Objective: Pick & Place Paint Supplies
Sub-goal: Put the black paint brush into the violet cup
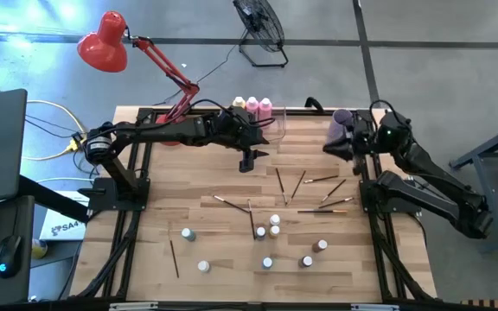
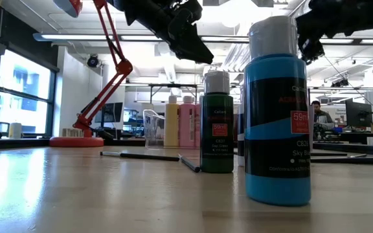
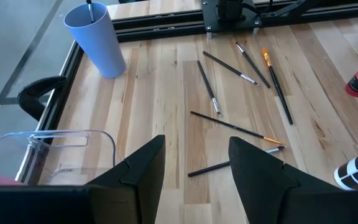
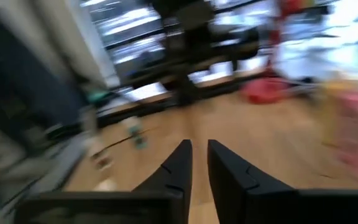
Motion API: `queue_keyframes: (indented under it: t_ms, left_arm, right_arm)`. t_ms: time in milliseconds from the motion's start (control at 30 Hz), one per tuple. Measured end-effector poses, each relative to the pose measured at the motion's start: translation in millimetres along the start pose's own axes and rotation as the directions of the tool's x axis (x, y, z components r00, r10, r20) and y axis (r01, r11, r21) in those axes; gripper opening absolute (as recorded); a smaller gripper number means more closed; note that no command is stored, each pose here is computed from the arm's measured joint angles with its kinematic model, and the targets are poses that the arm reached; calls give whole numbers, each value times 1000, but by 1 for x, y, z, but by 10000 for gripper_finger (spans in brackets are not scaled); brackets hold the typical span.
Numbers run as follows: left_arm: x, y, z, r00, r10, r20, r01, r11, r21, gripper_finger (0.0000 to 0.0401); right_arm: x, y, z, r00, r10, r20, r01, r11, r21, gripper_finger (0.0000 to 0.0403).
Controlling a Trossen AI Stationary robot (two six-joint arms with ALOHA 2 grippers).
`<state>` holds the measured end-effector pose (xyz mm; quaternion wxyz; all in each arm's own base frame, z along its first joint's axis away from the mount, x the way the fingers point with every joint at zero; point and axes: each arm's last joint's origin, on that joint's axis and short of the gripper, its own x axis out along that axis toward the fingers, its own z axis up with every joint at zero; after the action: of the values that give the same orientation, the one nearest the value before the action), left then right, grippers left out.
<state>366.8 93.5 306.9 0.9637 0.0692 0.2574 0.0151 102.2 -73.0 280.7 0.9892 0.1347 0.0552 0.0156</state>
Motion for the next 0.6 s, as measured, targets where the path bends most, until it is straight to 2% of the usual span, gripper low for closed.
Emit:
queue_keyframes:
  t_ms: [133,267,367,600]
  left_arm:
    - [0,0,0,1000,-1,-4,1,1000,-1,172]
    - [0,0,0,1000,-4,-3,4,1000,-1,172]
    - [0,0,0,1000,-4,-3,4,1000,-1,172]
    - [0,0,0,1000,-4,-3,4,1000,-1,172]
  right_arm:
    - [-1,6,-1,981,192,-30,-193,981,-20,22]
    - [-1,9,-1,951,305,-48,-306,952,-23,12]
    - [-2,10,-2,937,346,-55,-347,938,-21,9]
    - [-2,10,-2,930,363,-57,-364,931,-20,9]
